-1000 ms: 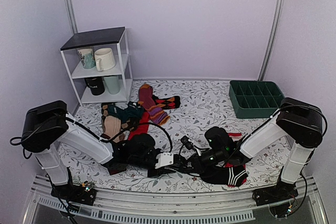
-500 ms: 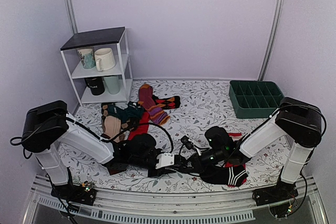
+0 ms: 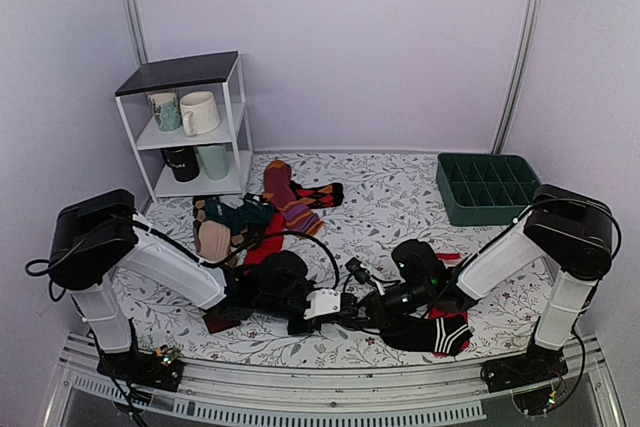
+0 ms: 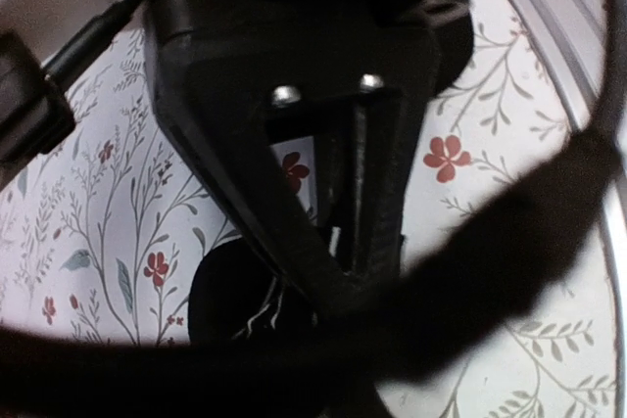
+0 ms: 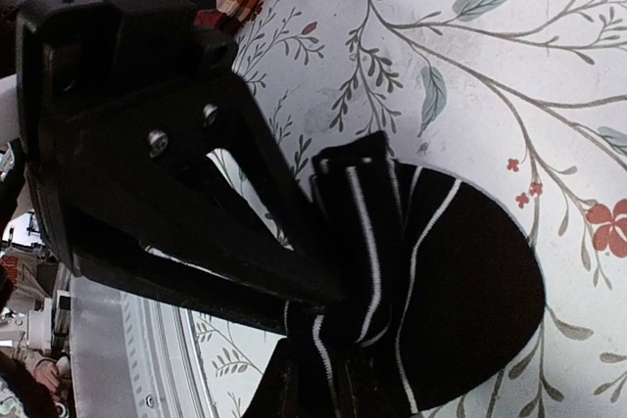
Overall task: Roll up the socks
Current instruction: Roll the sock at the center of the board.
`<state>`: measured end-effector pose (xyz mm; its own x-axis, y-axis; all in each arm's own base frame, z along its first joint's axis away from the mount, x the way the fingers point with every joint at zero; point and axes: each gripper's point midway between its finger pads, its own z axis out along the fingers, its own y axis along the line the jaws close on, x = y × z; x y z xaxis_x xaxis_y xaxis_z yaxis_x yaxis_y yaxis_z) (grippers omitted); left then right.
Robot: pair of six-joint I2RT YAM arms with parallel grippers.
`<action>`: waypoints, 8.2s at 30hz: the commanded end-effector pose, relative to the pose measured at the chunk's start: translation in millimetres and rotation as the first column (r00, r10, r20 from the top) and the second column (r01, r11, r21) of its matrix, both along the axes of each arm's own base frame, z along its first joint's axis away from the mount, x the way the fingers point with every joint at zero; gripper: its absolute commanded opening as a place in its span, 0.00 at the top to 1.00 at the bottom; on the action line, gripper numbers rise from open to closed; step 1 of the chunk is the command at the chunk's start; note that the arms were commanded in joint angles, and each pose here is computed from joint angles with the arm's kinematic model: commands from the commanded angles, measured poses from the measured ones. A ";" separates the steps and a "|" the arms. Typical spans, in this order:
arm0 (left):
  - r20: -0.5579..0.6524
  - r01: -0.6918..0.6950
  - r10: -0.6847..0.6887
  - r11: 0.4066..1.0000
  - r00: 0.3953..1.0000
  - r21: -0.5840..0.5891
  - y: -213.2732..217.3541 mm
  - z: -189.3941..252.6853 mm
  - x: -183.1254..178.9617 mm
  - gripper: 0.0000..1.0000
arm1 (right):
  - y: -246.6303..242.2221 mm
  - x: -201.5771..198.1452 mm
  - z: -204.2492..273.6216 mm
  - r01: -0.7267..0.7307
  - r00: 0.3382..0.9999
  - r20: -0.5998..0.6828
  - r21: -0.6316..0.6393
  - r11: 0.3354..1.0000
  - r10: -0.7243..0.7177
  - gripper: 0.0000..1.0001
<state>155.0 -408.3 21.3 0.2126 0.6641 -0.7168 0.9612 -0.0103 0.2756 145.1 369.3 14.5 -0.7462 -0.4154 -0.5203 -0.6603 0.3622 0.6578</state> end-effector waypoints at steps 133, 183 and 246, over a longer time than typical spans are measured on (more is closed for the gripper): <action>-0.565 0.103 0.165 0.906 0.808 0.412 47.4 -93.5 -44.0 1.00 | -51.2 4.7 64.2 0.199 0.798 0.549 0.151 0.968 -0.249 0.22; -0.578 0.101 0.170 0.908 0.798 0.407 47.4 -94.5 -41.8 1.00 | -29.3 -3.3 10.0 0.086 0.935 0.339 0.065 0.994 -0.103 0.47; -0.532 0.056 0.195 0.907 0.824 0.418 44.7 -92.6 -28.4 0.98 | -21.5 -6.3 -2.7 0.034 0.944 0.327 0.022 0.999 -0.039 1.00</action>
